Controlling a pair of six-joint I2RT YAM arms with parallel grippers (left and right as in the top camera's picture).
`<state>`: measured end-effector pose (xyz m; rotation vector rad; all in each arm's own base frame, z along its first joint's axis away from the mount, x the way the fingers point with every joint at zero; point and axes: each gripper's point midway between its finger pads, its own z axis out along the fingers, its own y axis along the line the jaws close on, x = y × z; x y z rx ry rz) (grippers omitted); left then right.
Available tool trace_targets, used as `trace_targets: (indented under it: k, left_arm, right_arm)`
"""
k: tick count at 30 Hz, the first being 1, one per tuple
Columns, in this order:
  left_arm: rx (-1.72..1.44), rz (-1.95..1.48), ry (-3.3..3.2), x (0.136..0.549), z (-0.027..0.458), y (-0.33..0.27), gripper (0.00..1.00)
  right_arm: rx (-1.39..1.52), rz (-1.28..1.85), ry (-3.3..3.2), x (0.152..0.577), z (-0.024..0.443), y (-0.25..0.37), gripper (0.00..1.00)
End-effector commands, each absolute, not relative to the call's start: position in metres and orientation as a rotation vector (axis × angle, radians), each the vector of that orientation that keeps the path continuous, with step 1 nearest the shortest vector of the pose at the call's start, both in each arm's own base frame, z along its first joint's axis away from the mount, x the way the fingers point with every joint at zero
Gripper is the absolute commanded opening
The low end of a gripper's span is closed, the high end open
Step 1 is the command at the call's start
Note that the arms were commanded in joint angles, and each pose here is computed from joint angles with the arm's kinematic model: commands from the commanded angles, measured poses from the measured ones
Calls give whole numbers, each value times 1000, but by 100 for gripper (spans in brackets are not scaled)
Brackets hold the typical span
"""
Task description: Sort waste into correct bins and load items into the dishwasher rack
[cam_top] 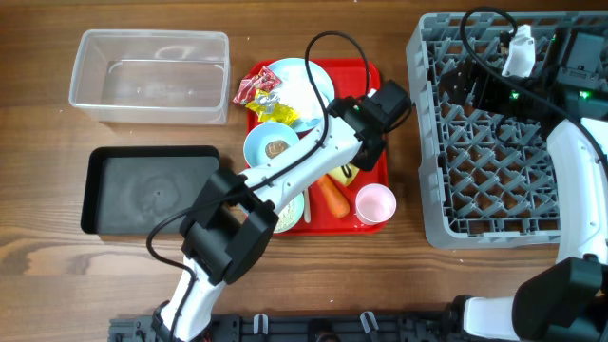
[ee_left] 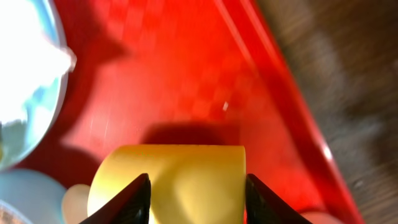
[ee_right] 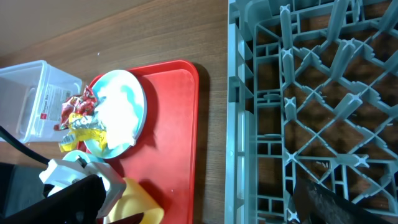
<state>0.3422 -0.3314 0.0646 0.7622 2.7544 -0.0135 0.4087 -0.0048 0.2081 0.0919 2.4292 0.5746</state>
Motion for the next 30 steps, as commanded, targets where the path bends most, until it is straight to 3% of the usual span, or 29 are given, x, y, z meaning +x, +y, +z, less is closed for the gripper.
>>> trace_targets:
  k: [1,5,7,9,14,16,20,28,30]
  left_arm:
    - [733,15,2770,336,76,-323,45]
    - [744,40,2794,331,74,-317,27]
    - [746,49,2796,331,74,-316,25]
    - [748,93,2799,330,75,-309,27]
    - [852,148,2711,329,108,-299,54]
    - [1087,191,2643,317,115,-300,63]
    - [1181,449,2606,299,111,-287,60]
    - [1118,446,2549,308,60,-289,60]
    - [1083,400,2516,315,54,-298,55]
  right_arm:
    - [98,554,2415,407,215,-7,100]
    - [98,554,2416,407,214,-6,100]
    - [98,555,2417,407,214,-6,100]
    - [99,555,2417,407,214,-6,100]
    - [98,555,2415,407,215,-6,100]
    - [98,555,2415,407,215,-6,100]
    - [97,555,2415,407,215,-6,100]
    - [99,555,2417,407,214,-6,100]
    - [99,555,2418,407,214,-6,100]
